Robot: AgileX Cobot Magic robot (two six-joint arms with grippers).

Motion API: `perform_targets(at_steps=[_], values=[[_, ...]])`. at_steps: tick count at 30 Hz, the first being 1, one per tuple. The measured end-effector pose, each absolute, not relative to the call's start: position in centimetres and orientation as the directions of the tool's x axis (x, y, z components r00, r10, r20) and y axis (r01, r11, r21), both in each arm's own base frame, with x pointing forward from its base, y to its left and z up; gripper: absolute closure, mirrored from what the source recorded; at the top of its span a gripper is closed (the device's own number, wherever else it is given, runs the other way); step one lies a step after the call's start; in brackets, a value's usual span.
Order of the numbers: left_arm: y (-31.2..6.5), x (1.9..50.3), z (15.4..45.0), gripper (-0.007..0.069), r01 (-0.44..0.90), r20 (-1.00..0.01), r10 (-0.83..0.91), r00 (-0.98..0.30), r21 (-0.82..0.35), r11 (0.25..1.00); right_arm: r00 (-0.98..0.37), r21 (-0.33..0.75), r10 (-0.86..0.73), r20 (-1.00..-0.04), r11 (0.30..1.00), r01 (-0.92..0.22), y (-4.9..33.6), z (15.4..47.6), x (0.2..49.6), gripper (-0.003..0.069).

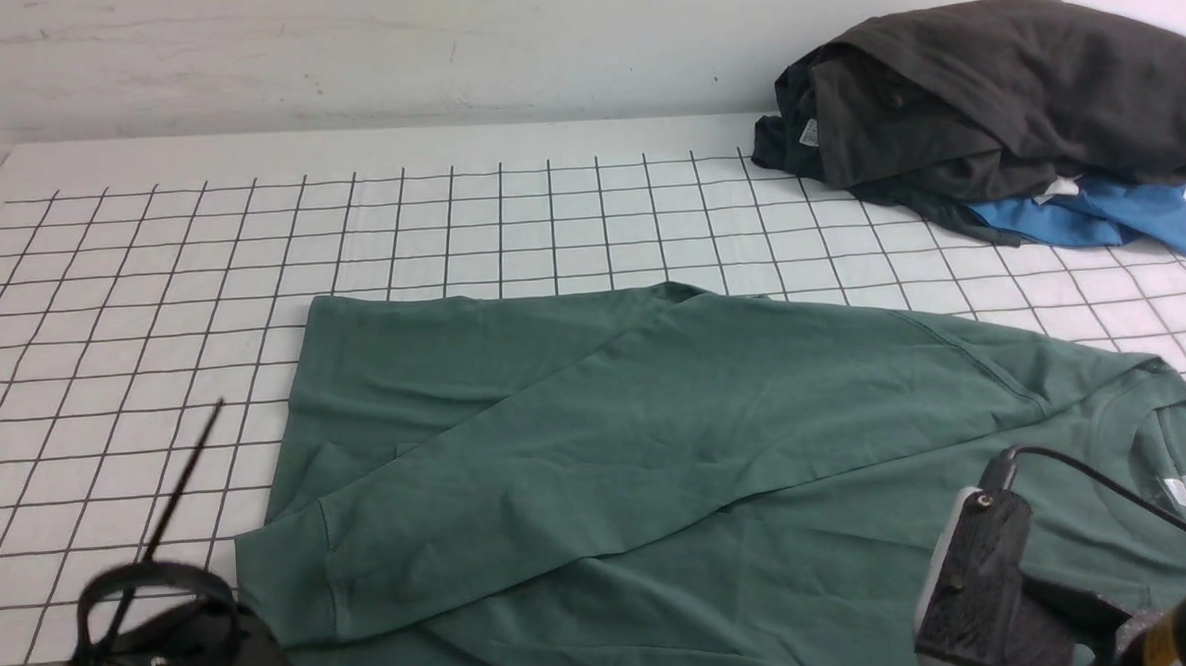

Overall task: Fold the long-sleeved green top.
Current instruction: Use both arms simultaneously to clamp the lower edge of the clothing fabric

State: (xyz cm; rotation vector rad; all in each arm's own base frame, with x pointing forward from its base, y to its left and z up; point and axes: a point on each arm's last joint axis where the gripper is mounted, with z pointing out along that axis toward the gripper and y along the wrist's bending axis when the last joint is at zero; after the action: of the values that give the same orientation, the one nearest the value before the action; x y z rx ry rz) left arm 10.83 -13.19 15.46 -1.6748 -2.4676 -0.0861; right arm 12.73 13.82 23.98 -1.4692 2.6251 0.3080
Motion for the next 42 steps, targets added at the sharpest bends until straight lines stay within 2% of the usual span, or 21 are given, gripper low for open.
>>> perform_targets(at_steps=[3,12,21,34,42], values=[[-13.1,10.0,14.6,0.0202,0.955,0.156,0.944,-0.291,-0.008,0.295,-0.523,0.117,-0.827,-0.207,0.509,-0.853,13.9,24.0,12.8,0.0216],[-13.0,10.4,14.7,0.0202,0.936,0.143,0.925,-0.351,0.084,0.342,-0.530,0.115,-0.821,-0.214,0.517,-0.848,13.9,24.0,12.8,0.0216],[-13.6,10.9,15.8,0.0202,0.924,0.160,0.910,-0.382,0.096,0.371,-0.531,0.115,-0.819,-0.216,0.519,-0.847,13.9,24.0,12.9,0.0216],[-14.1,11.6,16.3,0.0202,0.930,0.119,0.927,-0.356,0.138,0.340,-0.533,0.115,-0.818,-0.216,0.520,-0.846,13.9,24.0,12.9,0.0216],[-12.9,10.7,15.2,0.0210,0.934,0.174,0.919,-0.354,0.118,0.337,-0.533,0.115,-0.818,-0.216,0.520,-0.846,13.9,24.0,12.9,0.0216]])
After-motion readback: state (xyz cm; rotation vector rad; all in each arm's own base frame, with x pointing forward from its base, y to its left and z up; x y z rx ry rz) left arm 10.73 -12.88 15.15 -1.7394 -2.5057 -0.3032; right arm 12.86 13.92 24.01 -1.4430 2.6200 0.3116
